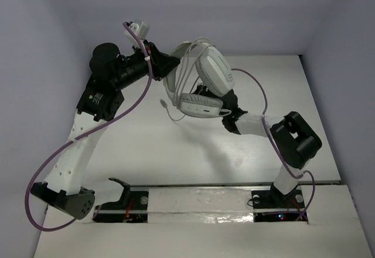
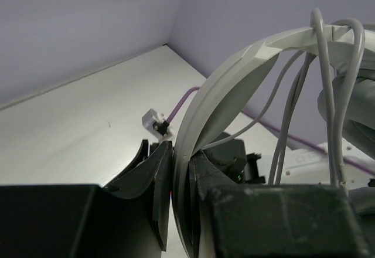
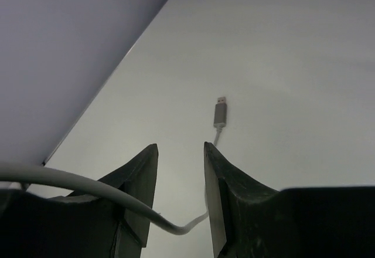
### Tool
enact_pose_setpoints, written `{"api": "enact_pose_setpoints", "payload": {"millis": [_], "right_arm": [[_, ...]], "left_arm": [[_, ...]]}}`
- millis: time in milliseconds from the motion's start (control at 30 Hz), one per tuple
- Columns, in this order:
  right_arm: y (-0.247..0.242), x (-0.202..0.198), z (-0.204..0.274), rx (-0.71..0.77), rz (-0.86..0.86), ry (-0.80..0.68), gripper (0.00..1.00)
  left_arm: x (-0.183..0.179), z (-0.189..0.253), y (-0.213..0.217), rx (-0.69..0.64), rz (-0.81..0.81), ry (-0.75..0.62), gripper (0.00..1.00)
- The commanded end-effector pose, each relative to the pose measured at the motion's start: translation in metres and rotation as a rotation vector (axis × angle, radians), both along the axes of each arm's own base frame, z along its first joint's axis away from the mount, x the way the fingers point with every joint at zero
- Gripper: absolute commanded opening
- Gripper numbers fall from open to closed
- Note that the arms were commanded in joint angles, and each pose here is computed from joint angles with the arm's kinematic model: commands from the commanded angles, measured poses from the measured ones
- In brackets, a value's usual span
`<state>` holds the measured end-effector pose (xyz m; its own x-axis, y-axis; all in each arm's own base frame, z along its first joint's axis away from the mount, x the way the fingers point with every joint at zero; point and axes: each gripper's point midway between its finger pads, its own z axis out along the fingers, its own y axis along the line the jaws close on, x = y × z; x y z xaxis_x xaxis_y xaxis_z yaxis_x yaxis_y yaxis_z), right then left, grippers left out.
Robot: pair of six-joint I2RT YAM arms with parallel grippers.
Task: Wrap the headphones
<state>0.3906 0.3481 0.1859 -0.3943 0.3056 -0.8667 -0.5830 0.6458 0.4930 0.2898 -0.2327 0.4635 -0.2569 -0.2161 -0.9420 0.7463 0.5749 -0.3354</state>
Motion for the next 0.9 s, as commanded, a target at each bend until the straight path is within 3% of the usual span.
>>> {"api": "enact_pose_setpoints", "payload": {"millis": [0,200,533,567,600,700,867], "right_arm": [[0.027,-0.011,0.026,0.149,0.134,-0.044,0.43],[0.08,-0.051,0.003,0.136,0.309,-0.007,0.41],[0.122,-0.095,-0.015,0.217,0.498,0.051,0.37],[0.125,-0.1,-0.016,0.226,0.513,0.048,0.36],[0.126,-0.103,-0.016,0.232,0.524,0.051,0.28],[0.132,-0.117,-0.018,0.232,0.555,0.062,0.23],[0.14,-0.158,-0.026,0.206,0.645,0.09,0.3]], "left_arm": [[-0.01,0.069,0.011,-0.195,0.051,-0.107,0.0],[0.008,0.085,0.024,-0.296,0.168,-0.108,0.0],[0.015,0.105,0.036,-0.394,0.244,-0.125,0.0],[0.015,0.107,0.039,-0.396,0.255,-0.132,0.0],[0.016,0.108,0.041,-0.398,0.27,-0.134,0.0],[0.021,0.108,0.055,-0.41,0.352,-0.146,0.0],[0.041,0.093,0.079,-0.409,0.524,-0.149,0.0]]}}
